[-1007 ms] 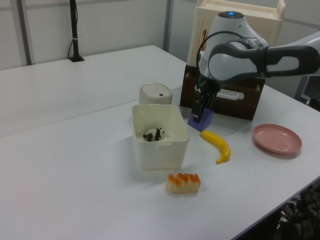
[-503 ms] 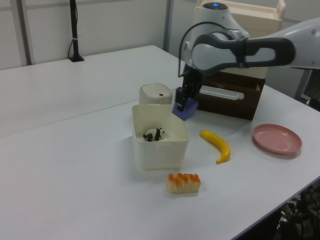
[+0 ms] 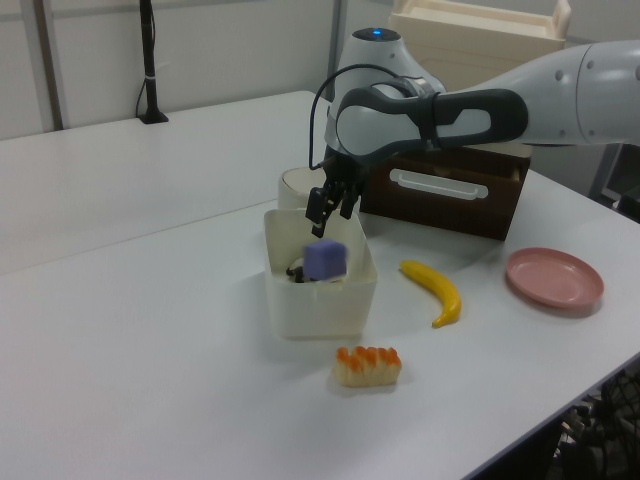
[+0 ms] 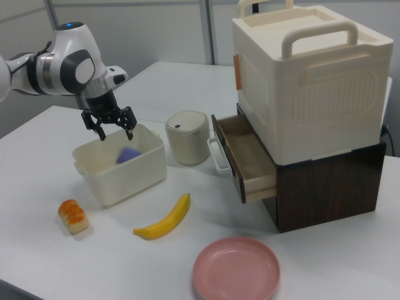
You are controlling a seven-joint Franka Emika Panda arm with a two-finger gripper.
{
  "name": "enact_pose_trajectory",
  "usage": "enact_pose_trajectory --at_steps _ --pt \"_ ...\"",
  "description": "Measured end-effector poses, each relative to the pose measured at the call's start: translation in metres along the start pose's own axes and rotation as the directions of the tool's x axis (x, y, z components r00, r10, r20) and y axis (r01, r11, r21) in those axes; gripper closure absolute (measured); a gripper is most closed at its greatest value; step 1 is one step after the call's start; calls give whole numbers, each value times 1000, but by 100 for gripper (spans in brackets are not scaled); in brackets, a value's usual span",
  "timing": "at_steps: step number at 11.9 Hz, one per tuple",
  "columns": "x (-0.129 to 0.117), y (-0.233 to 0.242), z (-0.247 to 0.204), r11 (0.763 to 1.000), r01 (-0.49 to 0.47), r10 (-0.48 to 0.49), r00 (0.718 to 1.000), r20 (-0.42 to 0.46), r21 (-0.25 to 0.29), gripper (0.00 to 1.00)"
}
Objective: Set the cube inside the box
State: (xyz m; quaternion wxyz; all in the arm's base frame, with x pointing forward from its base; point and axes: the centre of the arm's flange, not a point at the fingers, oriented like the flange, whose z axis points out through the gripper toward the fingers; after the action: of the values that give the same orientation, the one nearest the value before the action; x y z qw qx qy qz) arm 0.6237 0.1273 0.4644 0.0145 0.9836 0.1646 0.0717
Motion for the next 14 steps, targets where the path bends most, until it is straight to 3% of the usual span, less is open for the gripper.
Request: enact_pose_trajectory --at_steps 1,5,9,10,12,14 --pt "1 -1 -1 1000 1 -1 1000 -2 0 0" --pt "-1 0 -11 1000 -25 25 1000 4 -2 0" --pt "-37 33 -73 991 -134 136 985 105 -27 0" --pt "-50 49 -97 976 -213 216 972 96 -43 0" --pt "-69 80 -130 916 -396 400 915 48 -64 0" --pt "-75 92 -135 887 -456 460 887 38 -69 0"
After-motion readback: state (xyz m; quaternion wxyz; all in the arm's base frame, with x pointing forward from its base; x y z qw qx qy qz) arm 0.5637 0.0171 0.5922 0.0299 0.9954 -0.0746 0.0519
